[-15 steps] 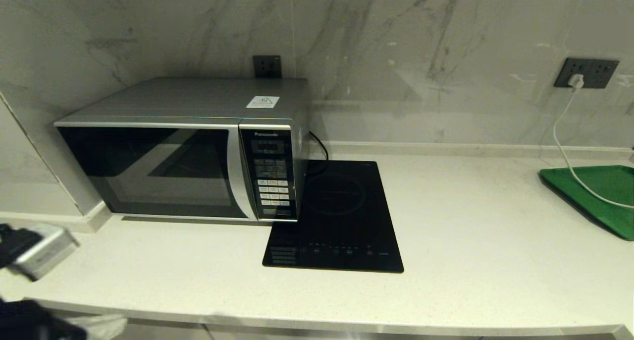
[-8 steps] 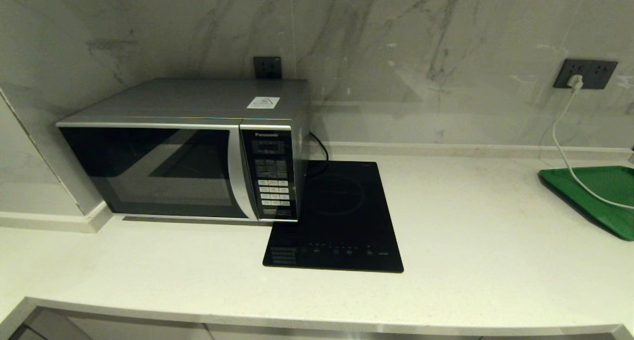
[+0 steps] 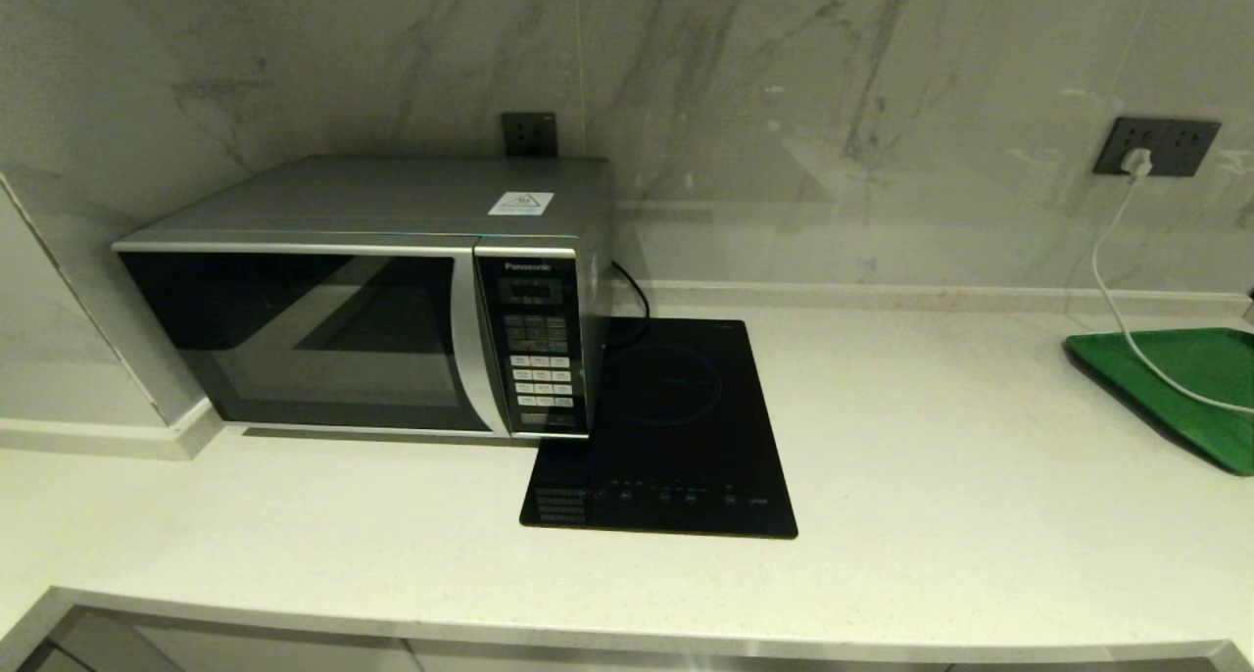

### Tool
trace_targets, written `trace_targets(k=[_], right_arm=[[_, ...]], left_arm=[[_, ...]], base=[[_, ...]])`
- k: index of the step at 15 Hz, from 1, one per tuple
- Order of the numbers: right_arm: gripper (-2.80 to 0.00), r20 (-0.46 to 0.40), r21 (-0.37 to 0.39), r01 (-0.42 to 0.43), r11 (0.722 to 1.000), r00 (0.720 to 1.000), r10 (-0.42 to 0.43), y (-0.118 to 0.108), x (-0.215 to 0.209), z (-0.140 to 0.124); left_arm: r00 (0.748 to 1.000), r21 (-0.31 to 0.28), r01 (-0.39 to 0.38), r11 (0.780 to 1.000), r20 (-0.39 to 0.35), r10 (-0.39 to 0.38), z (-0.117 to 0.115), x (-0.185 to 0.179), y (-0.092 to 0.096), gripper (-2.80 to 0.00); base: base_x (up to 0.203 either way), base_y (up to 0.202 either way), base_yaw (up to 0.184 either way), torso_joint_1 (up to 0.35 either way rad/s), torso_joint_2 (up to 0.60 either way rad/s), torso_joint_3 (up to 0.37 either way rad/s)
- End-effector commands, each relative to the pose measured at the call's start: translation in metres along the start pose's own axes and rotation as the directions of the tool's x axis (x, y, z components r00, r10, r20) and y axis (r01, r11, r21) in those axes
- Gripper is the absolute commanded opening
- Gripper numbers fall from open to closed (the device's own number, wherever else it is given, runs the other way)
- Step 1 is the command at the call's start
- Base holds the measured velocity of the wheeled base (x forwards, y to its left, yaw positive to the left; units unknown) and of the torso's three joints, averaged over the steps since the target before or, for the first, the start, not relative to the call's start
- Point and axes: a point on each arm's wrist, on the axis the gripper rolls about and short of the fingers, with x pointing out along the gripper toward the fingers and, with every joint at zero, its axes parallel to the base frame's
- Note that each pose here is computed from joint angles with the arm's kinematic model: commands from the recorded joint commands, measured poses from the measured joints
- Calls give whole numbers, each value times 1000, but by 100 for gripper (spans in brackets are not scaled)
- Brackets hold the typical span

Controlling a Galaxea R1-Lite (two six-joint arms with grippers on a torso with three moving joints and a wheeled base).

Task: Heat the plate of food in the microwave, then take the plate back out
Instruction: Open the microwave oven

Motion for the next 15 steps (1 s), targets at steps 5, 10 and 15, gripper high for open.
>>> trace_targets(k=[5, 10, 15], right_arm=[[-280, -1, 0, -1, 1000, 1000, 1, 0, 0, 0], [-280, -1, 0, 1, 1000, 1000, -1, 0, 0, 0], [-280, -1, 0, 0, 1000, 1000, 0, 0, 0, 0]], left_arm=[[976, -7, 6, 1000, 217, -4, -9, 40, 0, -280], [887, 22, -122, 992, 452, 99, -9, 116, 5, -280], [824, 36, -177, 984, 552, 128, -8, 124, 5, -280]], base=[[0, 0, 0, 0, 0, 0], [0, 0, 0, 0, 0, 0], [0, 0, 0, 0, 0, 0]])
